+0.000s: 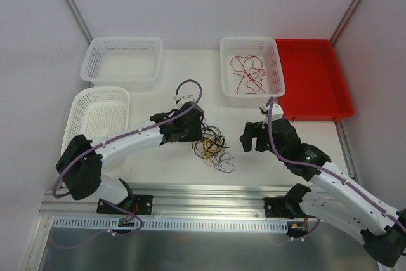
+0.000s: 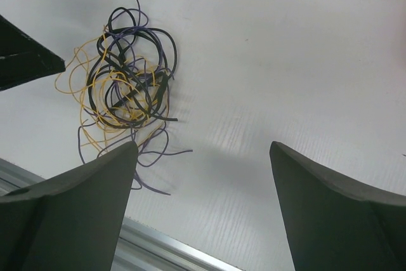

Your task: Untangle the cables

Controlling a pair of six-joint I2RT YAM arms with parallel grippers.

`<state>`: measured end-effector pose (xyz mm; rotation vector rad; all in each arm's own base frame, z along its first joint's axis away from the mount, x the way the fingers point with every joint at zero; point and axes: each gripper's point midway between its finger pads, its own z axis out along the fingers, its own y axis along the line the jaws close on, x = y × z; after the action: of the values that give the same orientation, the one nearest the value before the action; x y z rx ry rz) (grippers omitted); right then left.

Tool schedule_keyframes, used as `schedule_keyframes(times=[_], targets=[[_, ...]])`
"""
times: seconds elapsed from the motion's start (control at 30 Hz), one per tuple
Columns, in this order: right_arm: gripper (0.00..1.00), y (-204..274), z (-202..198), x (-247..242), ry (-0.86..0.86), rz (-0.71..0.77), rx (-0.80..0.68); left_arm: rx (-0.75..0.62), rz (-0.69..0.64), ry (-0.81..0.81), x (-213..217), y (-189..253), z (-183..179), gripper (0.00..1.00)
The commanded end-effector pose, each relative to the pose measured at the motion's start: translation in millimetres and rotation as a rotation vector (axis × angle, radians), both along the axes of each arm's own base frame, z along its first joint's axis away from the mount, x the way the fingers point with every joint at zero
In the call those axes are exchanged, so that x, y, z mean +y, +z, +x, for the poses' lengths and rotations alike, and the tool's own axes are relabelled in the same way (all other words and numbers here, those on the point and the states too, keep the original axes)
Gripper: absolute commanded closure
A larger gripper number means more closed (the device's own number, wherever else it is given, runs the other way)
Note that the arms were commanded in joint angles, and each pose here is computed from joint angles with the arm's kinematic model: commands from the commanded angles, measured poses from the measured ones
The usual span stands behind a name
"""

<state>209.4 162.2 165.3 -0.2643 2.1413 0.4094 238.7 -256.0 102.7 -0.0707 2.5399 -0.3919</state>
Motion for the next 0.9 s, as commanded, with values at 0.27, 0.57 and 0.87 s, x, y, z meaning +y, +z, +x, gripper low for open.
schedule_keyframes(times=[0.27, 0.57, 0.87], targets=[[0.11, 8.8, 1.3, 16.6, 0.051, 0.063, -0.013, 0.044, 0.031, 0.094, -10.6, -17.2, 21.0, 0.63], [0.10, -2.2, 1.6, 30.7, 0.095, 0.074, 0.023, 0.116, 0.043, 0.097, -17.2, -39.4, 16.5, 0.68], [0.11, -19.2, 9.4, 61.5, 0.154, 0.110, 0.090, 0.140, 0.024, 0.095, -18.0, -42.9, 10.0, 0.93]])
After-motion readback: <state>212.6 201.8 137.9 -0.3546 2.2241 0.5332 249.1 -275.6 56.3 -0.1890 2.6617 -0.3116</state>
